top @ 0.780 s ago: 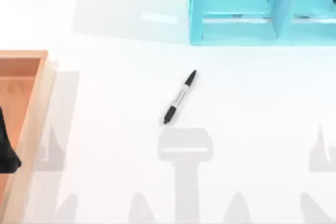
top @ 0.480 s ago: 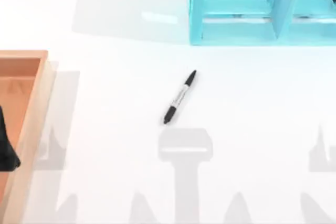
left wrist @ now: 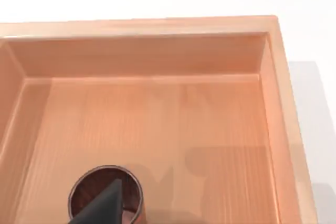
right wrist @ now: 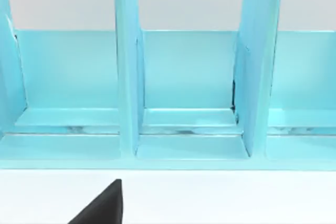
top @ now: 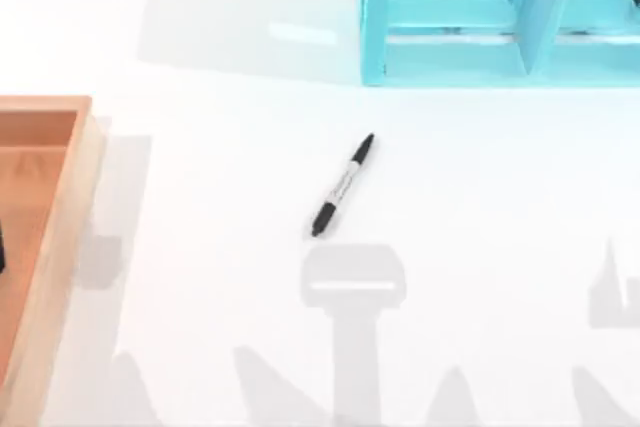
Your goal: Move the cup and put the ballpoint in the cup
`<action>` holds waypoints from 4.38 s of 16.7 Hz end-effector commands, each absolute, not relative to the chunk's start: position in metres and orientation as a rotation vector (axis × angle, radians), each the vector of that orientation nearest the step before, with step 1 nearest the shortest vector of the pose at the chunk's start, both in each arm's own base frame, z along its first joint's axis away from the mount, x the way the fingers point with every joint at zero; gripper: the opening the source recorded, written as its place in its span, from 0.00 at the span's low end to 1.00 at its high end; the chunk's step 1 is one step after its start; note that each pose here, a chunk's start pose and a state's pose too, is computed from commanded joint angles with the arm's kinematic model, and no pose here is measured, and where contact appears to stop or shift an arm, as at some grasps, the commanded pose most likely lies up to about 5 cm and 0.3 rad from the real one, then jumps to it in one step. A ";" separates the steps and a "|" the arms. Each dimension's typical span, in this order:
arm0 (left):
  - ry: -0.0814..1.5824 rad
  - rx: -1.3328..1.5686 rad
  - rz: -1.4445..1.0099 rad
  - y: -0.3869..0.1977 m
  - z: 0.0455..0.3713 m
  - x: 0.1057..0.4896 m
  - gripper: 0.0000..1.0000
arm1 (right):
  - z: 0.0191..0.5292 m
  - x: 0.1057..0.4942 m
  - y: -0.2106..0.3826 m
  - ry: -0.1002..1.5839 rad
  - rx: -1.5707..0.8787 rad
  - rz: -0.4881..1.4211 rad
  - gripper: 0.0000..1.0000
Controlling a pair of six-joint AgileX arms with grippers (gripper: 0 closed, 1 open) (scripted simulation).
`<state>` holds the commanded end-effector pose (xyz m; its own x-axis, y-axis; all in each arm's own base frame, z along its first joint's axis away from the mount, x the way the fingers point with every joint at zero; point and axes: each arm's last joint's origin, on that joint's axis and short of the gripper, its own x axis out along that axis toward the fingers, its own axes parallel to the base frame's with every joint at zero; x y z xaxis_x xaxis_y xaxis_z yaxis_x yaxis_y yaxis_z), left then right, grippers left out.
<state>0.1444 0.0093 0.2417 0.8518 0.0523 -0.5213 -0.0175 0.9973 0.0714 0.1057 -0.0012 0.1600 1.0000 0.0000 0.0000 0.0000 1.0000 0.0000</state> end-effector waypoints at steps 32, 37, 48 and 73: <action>1.563 0.020 -0.013 0.073 0.177 0.325 1.00 | 0.160 0.106 -0.001 0.000 0.000 0.000 1.00; 1.574 0.018 -0.015 0.073 0.158 0.322 1.00 | 0.160 0.106 -0.001 0.000 0.000 0.000 1.00; 1.574 0.018 -0.015 0.073 0.158 0.322 0.32 | 0.160 0.106 -0.001 0.000 0.000 0.000 1.00; 1.391 -0.069 0.098 0.020 0.263 0.355 0.00 | 0.160 0.106 -0.001 0.000 0.000 0.000 1.00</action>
